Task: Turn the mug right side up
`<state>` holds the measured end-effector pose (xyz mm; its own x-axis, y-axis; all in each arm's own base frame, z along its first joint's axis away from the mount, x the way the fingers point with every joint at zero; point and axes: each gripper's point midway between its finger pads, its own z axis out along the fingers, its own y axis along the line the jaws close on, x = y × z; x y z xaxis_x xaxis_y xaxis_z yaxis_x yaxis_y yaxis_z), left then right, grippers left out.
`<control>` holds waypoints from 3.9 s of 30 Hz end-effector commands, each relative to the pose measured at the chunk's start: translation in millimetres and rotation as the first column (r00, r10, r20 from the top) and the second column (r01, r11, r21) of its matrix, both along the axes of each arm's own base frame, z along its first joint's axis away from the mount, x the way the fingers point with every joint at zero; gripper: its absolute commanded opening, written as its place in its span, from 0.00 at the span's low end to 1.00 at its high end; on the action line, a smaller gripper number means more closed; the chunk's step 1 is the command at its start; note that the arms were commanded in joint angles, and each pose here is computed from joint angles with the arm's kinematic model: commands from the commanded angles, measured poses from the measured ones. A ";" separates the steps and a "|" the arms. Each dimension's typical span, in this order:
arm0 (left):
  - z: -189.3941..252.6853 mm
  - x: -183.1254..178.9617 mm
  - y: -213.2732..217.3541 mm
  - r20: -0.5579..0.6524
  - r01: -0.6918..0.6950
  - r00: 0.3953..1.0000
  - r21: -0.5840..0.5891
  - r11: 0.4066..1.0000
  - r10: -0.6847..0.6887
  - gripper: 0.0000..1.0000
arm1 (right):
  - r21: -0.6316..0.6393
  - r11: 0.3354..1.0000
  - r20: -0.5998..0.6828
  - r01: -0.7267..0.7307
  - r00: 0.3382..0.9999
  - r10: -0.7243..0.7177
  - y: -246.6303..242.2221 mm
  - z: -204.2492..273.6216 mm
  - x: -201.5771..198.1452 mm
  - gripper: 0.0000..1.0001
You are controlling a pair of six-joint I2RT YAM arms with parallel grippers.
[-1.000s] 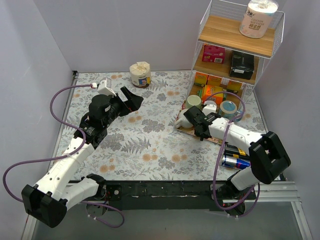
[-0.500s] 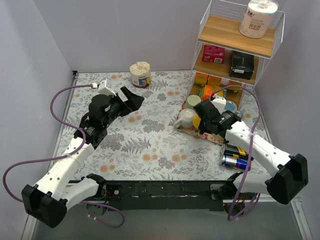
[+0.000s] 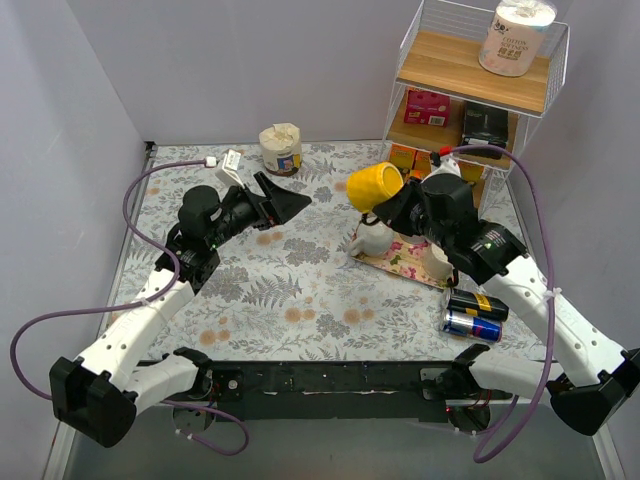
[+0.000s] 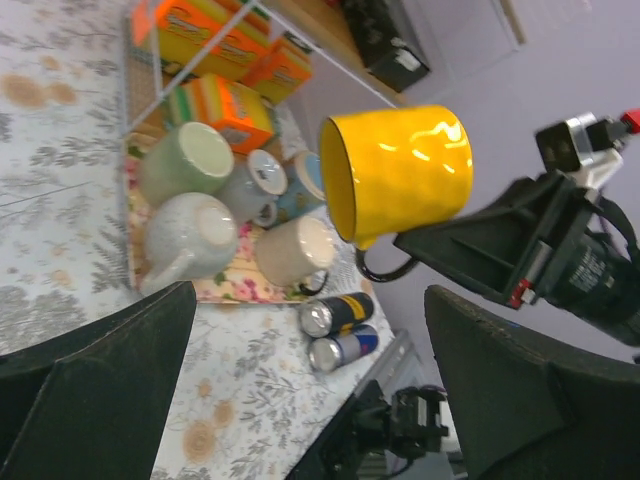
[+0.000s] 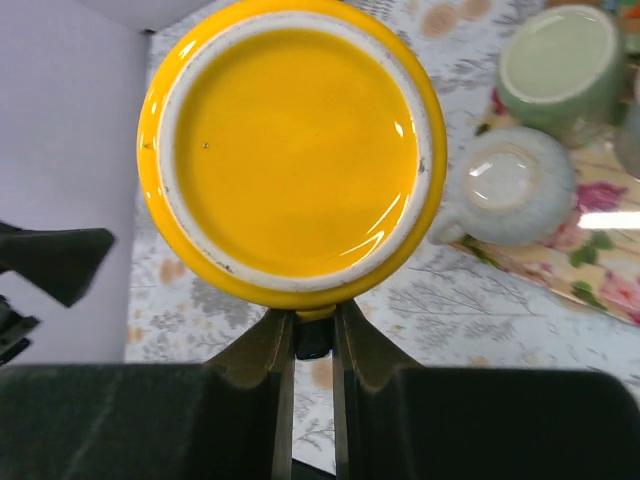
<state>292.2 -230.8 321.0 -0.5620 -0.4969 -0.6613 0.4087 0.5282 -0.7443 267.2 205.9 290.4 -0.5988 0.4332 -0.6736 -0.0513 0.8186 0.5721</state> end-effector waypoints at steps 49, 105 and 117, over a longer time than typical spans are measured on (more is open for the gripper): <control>104.5 -55.2 -48.3 0.301 0.482 0.871 -0.367 0.796 -0.389 0.00 | 0.540 0.688 0.469 -0.485 0.852 0.232 106.7 164.0 -34.5 0.01; -185.2 113.8 198.0 -0.140 -0.259 0.747 0.839 0.478 0.650 0.00 | 0.318 0.948 -0.041 -0.008 0.999 0.022 30.2 18.3 -5.0 0.75; -202.6 115.3 208.6 -0.160 -0.259 0.738 0.830 0.494 0.656 0.03 | 0.308 0.951 -0.070 -0.020 0.997 0.044 32.1 10.5 -4.0 0.75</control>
